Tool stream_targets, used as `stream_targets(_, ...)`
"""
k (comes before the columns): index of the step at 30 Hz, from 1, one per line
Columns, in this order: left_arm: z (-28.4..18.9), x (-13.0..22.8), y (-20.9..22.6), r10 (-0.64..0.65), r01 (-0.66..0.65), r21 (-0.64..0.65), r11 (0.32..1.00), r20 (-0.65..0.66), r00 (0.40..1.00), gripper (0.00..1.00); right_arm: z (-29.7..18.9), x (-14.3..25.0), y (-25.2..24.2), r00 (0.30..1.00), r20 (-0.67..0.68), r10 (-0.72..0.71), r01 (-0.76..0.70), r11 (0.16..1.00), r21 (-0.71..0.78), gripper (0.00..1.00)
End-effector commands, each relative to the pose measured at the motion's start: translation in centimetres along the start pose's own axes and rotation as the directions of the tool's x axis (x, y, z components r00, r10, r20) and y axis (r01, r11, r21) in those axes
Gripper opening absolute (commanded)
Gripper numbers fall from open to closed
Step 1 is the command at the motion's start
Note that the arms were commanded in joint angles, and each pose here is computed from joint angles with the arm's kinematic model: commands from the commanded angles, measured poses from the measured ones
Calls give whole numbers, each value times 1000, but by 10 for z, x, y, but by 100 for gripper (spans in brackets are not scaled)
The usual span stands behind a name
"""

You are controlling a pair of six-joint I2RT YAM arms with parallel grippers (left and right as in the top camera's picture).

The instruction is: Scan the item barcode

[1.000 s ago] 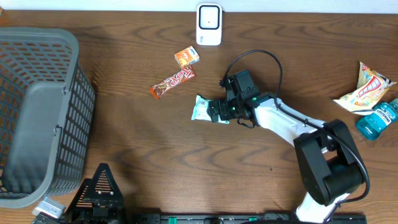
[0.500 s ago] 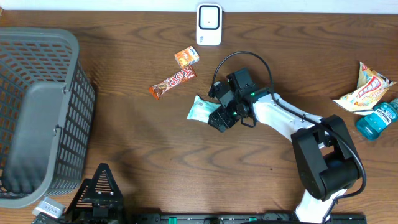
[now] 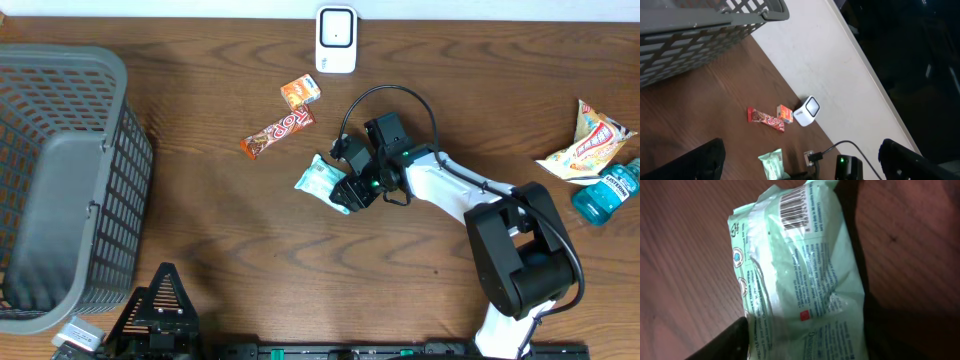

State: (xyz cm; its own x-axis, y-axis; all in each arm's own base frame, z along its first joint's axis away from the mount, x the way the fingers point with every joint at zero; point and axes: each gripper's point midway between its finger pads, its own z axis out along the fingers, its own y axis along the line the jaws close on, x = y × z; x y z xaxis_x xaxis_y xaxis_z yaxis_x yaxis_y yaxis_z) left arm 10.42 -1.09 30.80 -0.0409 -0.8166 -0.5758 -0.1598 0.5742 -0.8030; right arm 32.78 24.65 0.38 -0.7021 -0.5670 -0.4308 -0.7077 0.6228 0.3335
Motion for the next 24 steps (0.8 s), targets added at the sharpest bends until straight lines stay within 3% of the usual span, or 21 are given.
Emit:
stream_targets(1, -8, -5, -8, 4, -4, 24, 1000, 25, 1000, 98, 36, 77, -15, 966, -219, 137, -130, 991, 42, 36)
stream_targets(3, -9, -6, -9, 5, -5, 27, 1000, 27, 1000, 98, 39, 80, -16, 963, -228, 142, -136, 990, 43, 9)
stream_targets(4, -10, -6, -10, 6, -7, 29, 1000, 29, 1000, 98, 39, 81, -16, 963, -228, 146, -140, 989, 44, 1)
stream_targets(10, -10, -6, -10, 6, -7, 30, 1000, 30, 1000, 98, 32, 71, -18, 962, -200, 187, -185, 982, 31, 1)
stream_targets(15, -10, -6, -10, 16, -17, 30, 999, 30, 999, 98, 0, 38, -11, 978, -85, 190, -196, 978, -71, 1)
stream_targets(24, -10, -6, -10, 47, -48, 27, 998, 34, 998, 98, -77, -22, 27, 979, 187, -80, 110, 981, -157, 1)
